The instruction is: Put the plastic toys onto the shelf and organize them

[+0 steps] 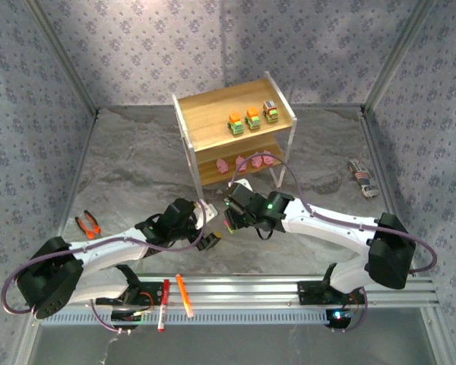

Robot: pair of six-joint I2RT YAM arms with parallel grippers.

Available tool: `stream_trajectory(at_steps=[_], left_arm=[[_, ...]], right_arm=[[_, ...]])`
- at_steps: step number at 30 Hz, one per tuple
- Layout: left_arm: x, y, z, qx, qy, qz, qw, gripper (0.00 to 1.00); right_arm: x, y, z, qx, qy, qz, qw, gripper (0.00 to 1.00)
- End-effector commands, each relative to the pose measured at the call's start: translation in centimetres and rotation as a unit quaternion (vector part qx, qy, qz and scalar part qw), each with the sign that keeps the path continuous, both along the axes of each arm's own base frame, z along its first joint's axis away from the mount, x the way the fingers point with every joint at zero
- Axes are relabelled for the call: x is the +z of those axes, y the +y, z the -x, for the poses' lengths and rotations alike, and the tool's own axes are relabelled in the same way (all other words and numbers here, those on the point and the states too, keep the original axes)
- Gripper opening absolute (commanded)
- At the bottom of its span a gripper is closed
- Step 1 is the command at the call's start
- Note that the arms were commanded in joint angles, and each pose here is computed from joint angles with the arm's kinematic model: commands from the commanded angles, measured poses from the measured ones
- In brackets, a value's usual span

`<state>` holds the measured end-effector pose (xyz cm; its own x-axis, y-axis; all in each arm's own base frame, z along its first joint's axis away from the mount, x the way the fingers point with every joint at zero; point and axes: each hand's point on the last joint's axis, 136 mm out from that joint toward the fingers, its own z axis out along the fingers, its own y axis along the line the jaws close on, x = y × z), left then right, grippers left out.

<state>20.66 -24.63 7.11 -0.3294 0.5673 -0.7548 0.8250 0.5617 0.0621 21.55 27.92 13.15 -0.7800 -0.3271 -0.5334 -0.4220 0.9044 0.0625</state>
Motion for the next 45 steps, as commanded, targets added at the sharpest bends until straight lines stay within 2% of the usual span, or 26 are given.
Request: stream_trajectory(at_steps=[1, 13, 22, 32, 45], left_arm=[[1.0, -0.1, -1.0, 0.020, -0.003, 0.012, 1.000, 0.99], [1.4, 0.9, -2.7, 0.057, 0.016, 0.035, 0.998, 0.99], [1.1, 0.3, -1.9, 0.027, 0.025, 0.036, 0.999, 1.00], [0.9, -0.1, -1.0, -0.002, 0.036, 0.039, 0.999, 1.00], [1.3, 0.3, -1.7, 0.019, 0.037, 0.048, 0.998, 1.00]], right_arm=[[-1.3, 1.0, 0.1, 0.012, 0.013, -0.011, 1.000, 0.61], [-4.1, 2.9, 0.2, 0.038, 0.042, -0.018, 0.998, 0.57], [-5.9, 2.6, 0.1, 0.041, 0.058, 0.001, 0.997, 0.50], [-7.5, 2.7, 0.4, 0.049, 0.073, 0.008, 0.996, 0.48], [-8.2, 2.7, -0.4, 0.049, 0.075, 0.011, 0.996, 0.48]])
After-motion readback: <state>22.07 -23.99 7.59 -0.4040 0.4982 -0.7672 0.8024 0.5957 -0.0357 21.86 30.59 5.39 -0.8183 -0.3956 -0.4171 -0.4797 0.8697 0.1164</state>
